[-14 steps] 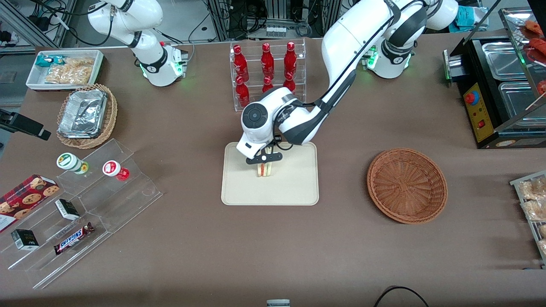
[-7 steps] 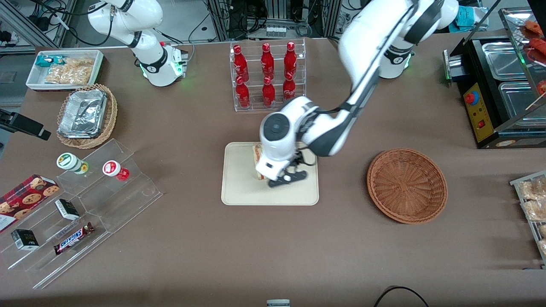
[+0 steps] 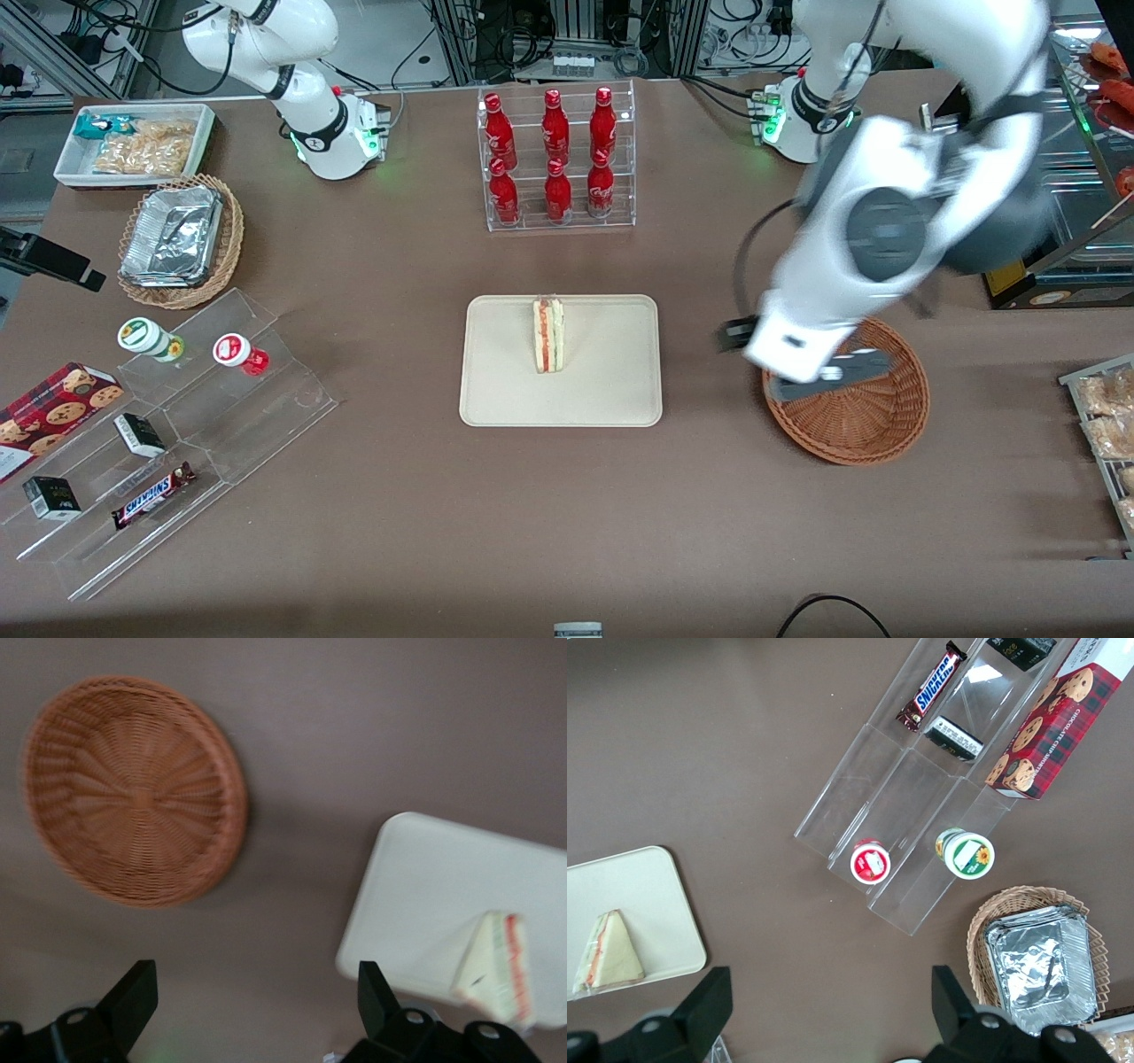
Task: Place sandwich from basket to tray
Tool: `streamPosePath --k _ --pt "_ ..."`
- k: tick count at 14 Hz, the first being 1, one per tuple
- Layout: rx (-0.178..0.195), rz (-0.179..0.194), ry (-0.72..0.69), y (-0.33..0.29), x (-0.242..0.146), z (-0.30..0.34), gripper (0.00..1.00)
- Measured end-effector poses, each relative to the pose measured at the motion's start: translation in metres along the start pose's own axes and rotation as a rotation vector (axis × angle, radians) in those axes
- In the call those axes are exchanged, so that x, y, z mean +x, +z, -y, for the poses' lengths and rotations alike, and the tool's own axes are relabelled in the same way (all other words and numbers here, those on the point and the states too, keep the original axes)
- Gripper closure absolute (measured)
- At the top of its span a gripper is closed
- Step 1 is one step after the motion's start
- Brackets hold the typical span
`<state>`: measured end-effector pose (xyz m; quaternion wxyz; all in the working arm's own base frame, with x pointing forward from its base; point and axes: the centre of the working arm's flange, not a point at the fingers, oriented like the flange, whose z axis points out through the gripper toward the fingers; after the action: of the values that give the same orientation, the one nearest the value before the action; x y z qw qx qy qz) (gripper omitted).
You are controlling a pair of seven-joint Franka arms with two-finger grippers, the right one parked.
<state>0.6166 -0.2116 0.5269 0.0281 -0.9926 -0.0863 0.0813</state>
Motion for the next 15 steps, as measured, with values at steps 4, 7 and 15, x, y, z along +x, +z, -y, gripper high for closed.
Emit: streamPosePath --k 4,7,15 --pt "0.002 0.032 0.083 -0.039 0.008 0.116 0.00" --pt "0.015 0.021 0.090 -0.083 -0.035 0.141 0.00" --pt "0.109 -0.007 0.137 -0.099 -0.143 0.119 0.00"
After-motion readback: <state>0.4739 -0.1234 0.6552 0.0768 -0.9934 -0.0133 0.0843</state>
